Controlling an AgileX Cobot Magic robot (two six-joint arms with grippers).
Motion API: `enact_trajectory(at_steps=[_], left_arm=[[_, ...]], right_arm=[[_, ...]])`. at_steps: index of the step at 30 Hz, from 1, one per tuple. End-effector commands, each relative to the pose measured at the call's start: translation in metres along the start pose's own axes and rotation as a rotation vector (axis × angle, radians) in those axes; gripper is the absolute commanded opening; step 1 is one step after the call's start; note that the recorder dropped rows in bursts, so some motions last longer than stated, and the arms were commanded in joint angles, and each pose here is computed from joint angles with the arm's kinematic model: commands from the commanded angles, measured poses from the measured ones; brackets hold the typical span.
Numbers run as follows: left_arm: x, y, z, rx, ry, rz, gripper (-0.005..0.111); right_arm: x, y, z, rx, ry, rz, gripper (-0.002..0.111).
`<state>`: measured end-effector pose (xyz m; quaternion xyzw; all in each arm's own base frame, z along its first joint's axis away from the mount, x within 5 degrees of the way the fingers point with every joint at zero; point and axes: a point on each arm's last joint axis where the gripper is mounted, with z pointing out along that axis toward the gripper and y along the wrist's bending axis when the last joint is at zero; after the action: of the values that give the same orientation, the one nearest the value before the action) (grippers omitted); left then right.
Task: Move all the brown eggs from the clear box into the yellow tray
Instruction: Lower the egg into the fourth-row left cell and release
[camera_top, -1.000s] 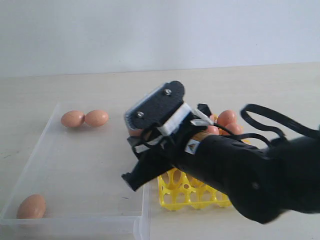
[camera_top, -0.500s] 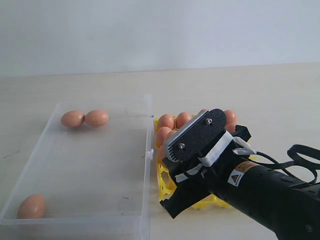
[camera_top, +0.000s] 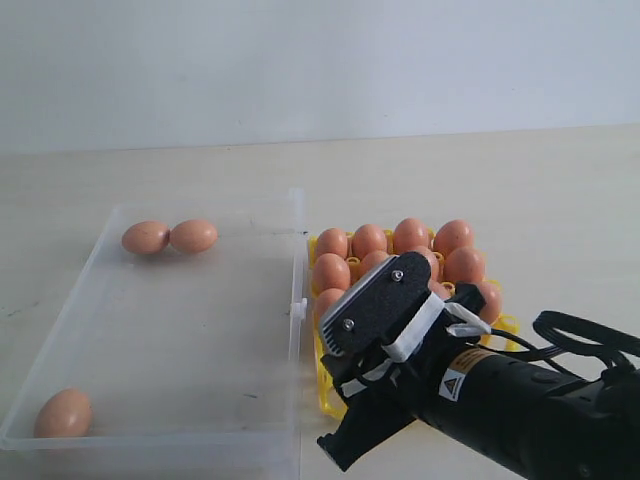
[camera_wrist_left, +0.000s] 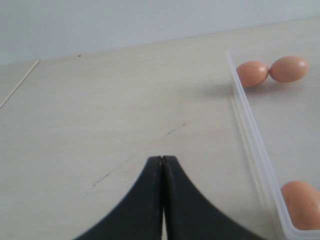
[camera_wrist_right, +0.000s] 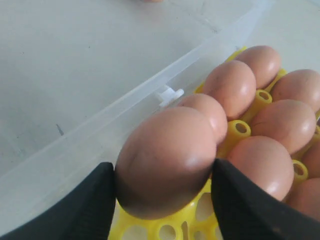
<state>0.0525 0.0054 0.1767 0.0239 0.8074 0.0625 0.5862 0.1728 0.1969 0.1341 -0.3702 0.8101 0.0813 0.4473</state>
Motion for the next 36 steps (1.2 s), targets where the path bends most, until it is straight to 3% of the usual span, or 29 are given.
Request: enact_trajectory(at_steps=[1, 14, 17, 25, 32, 36], left_arm=[[-0.0023, -0.0002, -0.0009, 0.007, -0.020, -0.005, 0.000], [-0.0023, -0.0002, -0.0009, 0.007, -0.020, -0.005, 0.000], [-0.0023, -0.0002, -0.0009, 0.007, -0.020, -0.005, 0.000], [-0.0023, -0.0002, -0.0009, 0.007, -0.020, -0.005, 0.000], [-0.0023, -0.0002, -0.0009, 0.007, -0.020, -0.005, 0.000], [-0.0023, -0.0002, -0.0009, 0.007, -0.020, -0.005, 0.000]], right_arm=[[0.0022, 0.0011, 0.0016, -0.008, 0.003, -0.021, 0.000], [-0.0018, 0.0029, 0.0040, -0.022, 0.035, 0.067, 0.000], [-0.0037, 0.0036, 0.0052, -0.027, 0.049, 0.088, 0.005], [0.0011, 0.0034, 0.0090, -0.007, 0.087, 0.141, 0.022], [0.0039, 0.0037, 0.0095, -0.005, 0.112, 0.170, 0.063], [0.0030, 0.0030, 0.0096, 0.002, 0.101, 0.170, 0.064]])
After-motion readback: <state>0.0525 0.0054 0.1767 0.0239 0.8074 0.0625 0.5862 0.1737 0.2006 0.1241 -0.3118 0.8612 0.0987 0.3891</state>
